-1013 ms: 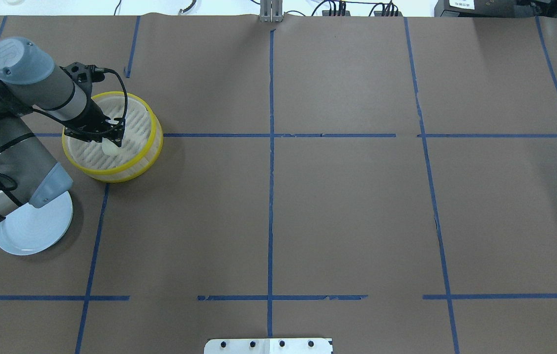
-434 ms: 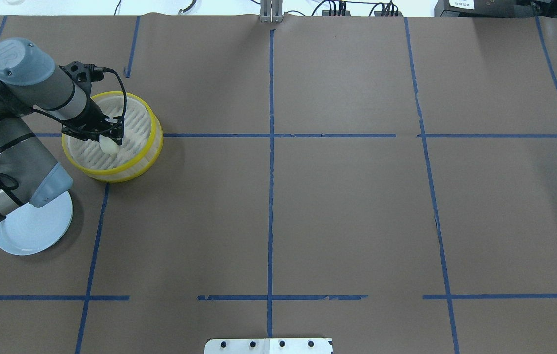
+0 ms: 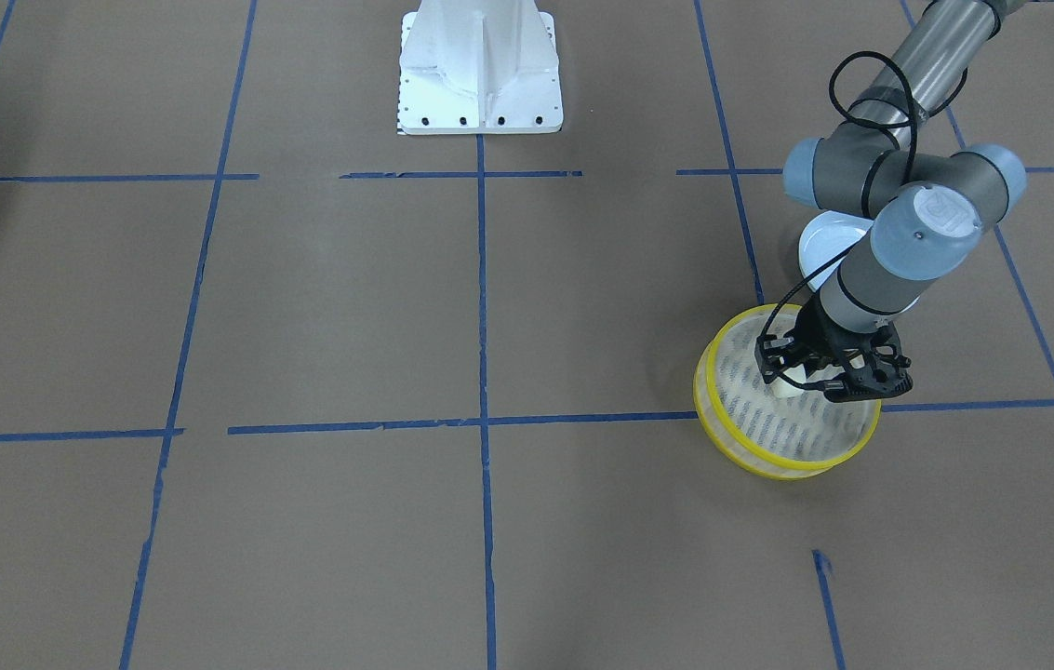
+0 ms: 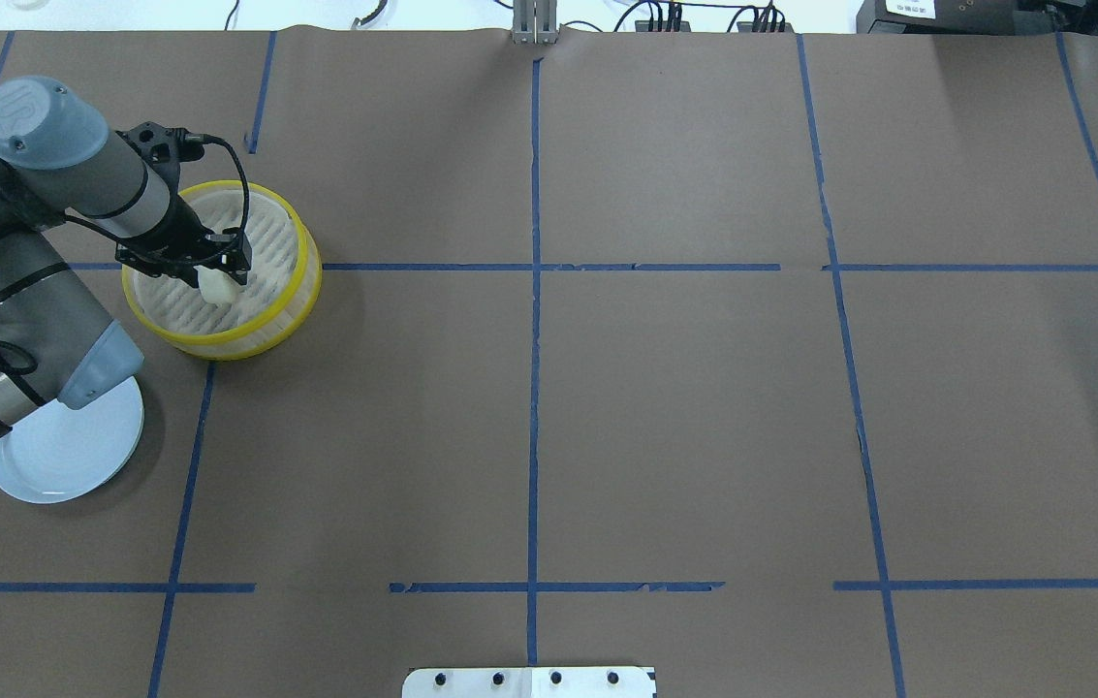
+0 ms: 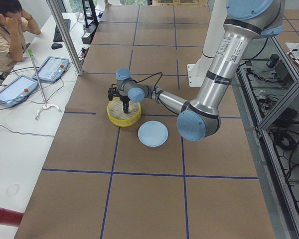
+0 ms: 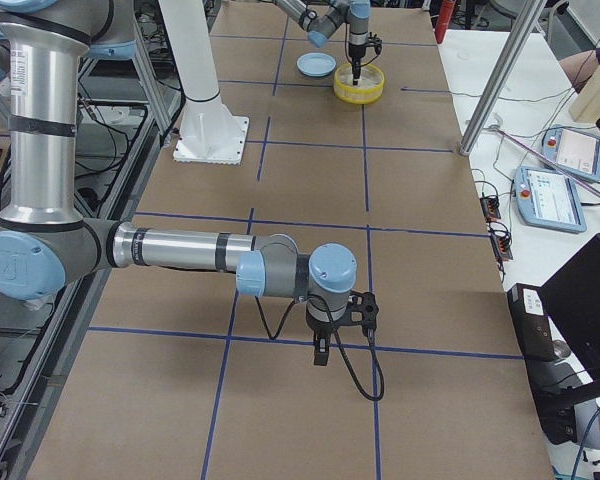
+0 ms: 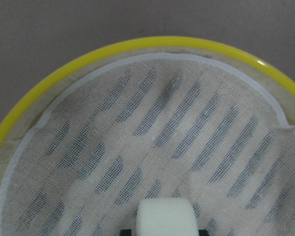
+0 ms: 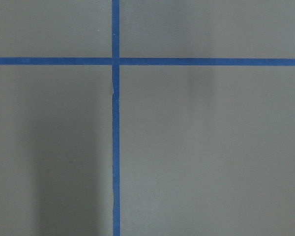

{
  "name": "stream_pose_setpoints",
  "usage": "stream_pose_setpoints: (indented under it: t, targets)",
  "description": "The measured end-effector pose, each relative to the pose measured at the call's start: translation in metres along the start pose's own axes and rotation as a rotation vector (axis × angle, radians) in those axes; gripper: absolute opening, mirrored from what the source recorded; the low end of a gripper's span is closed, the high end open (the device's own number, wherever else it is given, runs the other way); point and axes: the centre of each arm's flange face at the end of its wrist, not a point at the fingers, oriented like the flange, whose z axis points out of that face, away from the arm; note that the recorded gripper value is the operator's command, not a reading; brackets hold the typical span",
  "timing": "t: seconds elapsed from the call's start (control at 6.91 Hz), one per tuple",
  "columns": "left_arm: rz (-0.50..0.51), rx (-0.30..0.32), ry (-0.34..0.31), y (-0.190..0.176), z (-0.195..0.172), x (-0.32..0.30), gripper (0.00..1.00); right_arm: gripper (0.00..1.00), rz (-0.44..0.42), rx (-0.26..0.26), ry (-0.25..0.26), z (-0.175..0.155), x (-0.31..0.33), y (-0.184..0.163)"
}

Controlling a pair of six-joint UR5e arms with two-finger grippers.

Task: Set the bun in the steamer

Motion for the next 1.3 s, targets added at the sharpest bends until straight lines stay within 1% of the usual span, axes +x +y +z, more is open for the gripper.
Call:
stream_pose_setpoints:
  t: [0.14,0.29,0.43,0.58,0.72,0.87,1.01,1.3]
  targets:
    - [-0.006,0.014,0.003,-0.006,-0.008,-0.004,0.79,1.0,0.0,0.0,0.0,0.0,0.0,0.0]
    - [-0.01,0.045,0.012,-0.02,-0.03,-0.014,0.82,1.0,0.0,0.0,0.0,0.0,0.0,0.0]
    - [0.013,0.084,0.017,-0.034,-0.062,-0.027,0.84,1.0,0.0,0.0,0.0,0.0,0.0,0.0]
    - [0.057,0.111,-0.005,-0.043,-0.096,-0.051,0.87,1.0,0.0,0.0,0.0,0.0,0.0,0.0]
    - [0.105,0.113,-0.04,-0.046,-0.131,-0.096,0.92,1.0,0.0,0.0,0.0,0.0,0.0,0.0]
    - [0.145,0.099,-0.049,-0.044,-0.162,-0.156,0.99,1.0,0.0,0.0,0.0,0.0,0.0,0.0]
    - [0.183,0.083,-0.043,-0.033,-0.183,-0.22,0.99,1.0,0.0,0.0,0.0,0.0,0.0,0.0]
    - [0.256,0.069,-0.063,0.009,-0.205,-0.346,1.0,1.0,0.0,0.0,0.0,0.0,0.0,0.0]
